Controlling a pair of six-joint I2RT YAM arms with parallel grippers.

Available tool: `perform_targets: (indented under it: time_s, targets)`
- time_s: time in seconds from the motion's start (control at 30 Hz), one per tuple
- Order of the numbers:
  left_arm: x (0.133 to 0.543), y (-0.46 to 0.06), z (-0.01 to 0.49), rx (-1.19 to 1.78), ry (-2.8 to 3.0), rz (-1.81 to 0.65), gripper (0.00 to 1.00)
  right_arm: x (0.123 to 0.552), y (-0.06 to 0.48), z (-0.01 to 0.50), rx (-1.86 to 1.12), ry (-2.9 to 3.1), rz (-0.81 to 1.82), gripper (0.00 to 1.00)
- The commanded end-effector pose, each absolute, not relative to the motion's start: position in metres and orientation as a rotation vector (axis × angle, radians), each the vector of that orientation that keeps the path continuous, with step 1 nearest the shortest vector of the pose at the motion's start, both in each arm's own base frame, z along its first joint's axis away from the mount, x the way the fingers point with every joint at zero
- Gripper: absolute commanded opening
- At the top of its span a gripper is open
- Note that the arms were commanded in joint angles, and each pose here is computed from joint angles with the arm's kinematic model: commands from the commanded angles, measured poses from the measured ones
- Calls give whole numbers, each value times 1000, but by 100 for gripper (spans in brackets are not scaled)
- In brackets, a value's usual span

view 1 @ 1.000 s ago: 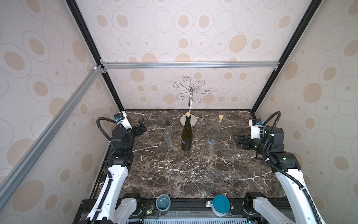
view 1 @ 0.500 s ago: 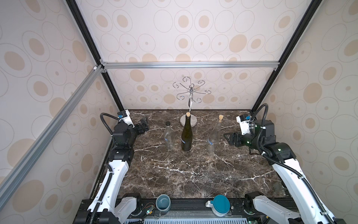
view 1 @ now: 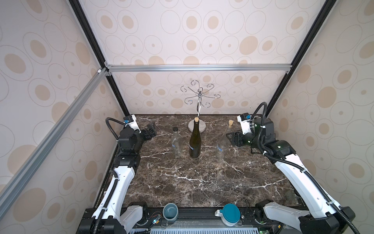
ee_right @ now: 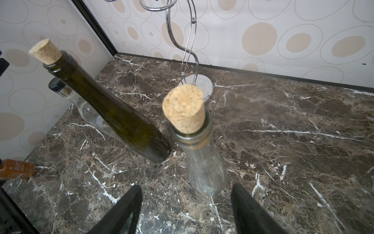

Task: Remove the label from the bottle
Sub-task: Pick up the bottle from the center of the board.

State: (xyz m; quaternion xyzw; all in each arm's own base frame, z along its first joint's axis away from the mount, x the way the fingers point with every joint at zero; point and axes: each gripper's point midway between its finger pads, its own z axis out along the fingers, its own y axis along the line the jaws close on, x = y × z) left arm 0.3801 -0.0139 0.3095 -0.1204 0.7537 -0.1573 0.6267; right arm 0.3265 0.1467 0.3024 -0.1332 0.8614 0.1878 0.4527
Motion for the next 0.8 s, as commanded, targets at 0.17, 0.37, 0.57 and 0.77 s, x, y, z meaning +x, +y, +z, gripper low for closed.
perform_targets:
  time_s: [0.17,0.37,0.57,0.77]
  targets:
    - [386,-20,334,-247,1677,-395,100,335,151,313,-336,2081,447,71]
    - [388,-19,335,-237,1673,-381,100,336,153,313,-342,2093,442,71]
    - [388,-19,327,-252,1689,-385,100,340,157,310,-346,2097,458,70]
    - [388,-18,325,-258,1695,-382,100,342,159,311,-357,2090,459,69]
